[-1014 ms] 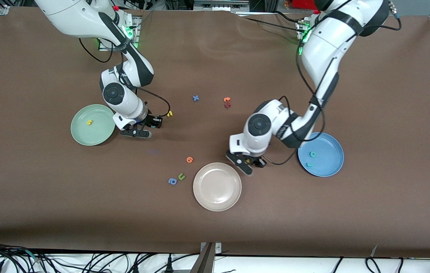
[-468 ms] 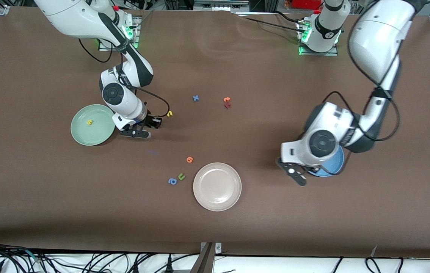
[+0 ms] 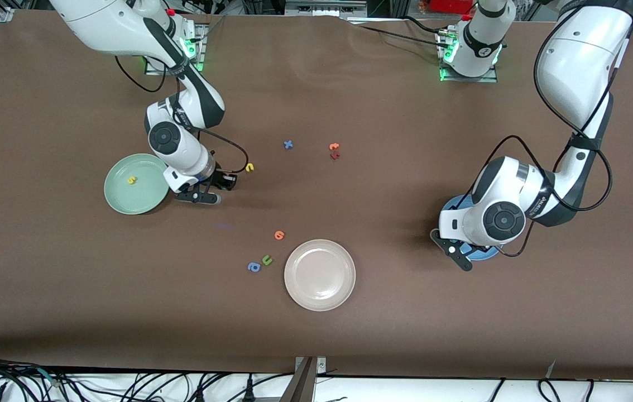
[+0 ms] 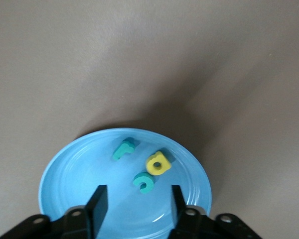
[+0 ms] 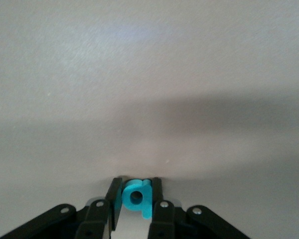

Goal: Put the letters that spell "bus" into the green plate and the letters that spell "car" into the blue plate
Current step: 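Drop the a on the blue plate while the right gripper carries the q, then drop the q on the green plate while the left gripper returns to rest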

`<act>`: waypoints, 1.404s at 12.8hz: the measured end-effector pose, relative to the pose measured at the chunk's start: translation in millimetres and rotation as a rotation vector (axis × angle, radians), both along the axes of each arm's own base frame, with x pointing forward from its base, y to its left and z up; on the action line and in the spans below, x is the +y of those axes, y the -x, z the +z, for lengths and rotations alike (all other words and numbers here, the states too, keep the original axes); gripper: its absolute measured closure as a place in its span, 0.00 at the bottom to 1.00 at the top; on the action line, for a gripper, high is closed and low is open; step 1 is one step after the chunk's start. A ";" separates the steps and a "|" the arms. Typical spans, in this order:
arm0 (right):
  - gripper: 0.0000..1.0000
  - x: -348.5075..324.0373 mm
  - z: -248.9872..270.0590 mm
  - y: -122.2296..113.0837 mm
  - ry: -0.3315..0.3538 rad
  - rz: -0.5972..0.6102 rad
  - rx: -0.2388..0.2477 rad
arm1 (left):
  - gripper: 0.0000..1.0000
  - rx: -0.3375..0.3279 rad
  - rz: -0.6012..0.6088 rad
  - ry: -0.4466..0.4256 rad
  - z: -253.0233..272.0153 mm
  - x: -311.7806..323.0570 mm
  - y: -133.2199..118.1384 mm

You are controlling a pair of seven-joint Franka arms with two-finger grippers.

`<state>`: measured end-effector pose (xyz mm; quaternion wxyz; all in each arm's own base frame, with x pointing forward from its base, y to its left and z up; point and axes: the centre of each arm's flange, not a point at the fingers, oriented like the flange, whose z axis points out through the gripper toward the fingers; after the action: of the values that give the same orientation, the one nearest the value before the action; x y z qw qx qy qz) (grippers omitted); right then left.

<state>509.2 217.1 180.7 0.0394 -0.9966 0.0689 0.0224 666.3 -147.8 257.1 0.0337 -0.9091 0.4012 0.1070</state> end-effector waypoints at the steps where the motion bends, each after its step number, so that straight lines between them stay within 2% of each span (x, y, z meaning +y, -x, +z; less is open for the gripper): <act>1: 0.72 -5.8 6.5 -5.4 0.013 -0.005 0.012 | 0.22 -0.013 0.007 0.003 16.2 -1.9 0.0; 3: 0.72 -22.5 36.6 -19.2 0.059 0.000 0.059 | 0.01 -0.018 0.057 0.041 58.4 -2.4 2.5; 5: 0.72 -59.7 71.7 -30.6 0.107 0.033 0.121 | 0.00 -0.036 0.116 0.072 108.9 9.1 5.6; 7: 0.72 -117.1 82.8 -36.7 0.128 0.075 0.169 | 0.00 -0.041 0.189 0.085 160.9 28.6 14.6; 10: 0.72 -190.9 59.4 -33.1 0.132 0.124 0.229 | 0.00 -0.056 0.377 0.027 230.6 44.4 35.7; 12: 0.72 -208.2 33.2 -28.8 0.133 0.150 0.248 | 0.00 -0.111 0.515 -0.003 267.8 39.5 50.8; 14: 0.72 -207.9 15.0 -27.4 0.136 0.160 0.257 | 0.00 -0.182 0.601 -0.014 304.8 50.6 63.1; 15: 0.65 -206.9 12.3 -27.0 0.137 0.162 0.260 | 0.00 -0.214 0.631 -0.009 324.5 62.4 70.5; 18: 0.33 -202.3 23.3 -31.5 0.135 0.158 0.247 | 0.00 -0.230 0.744 0.114 356.1 96.7 99.6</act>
<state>540.7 14.8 204.0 -0.0381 -0.9890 -0.0040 0.1429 566.6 -51.1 613.2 -0.0132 -0.9989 0.0431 -0.0129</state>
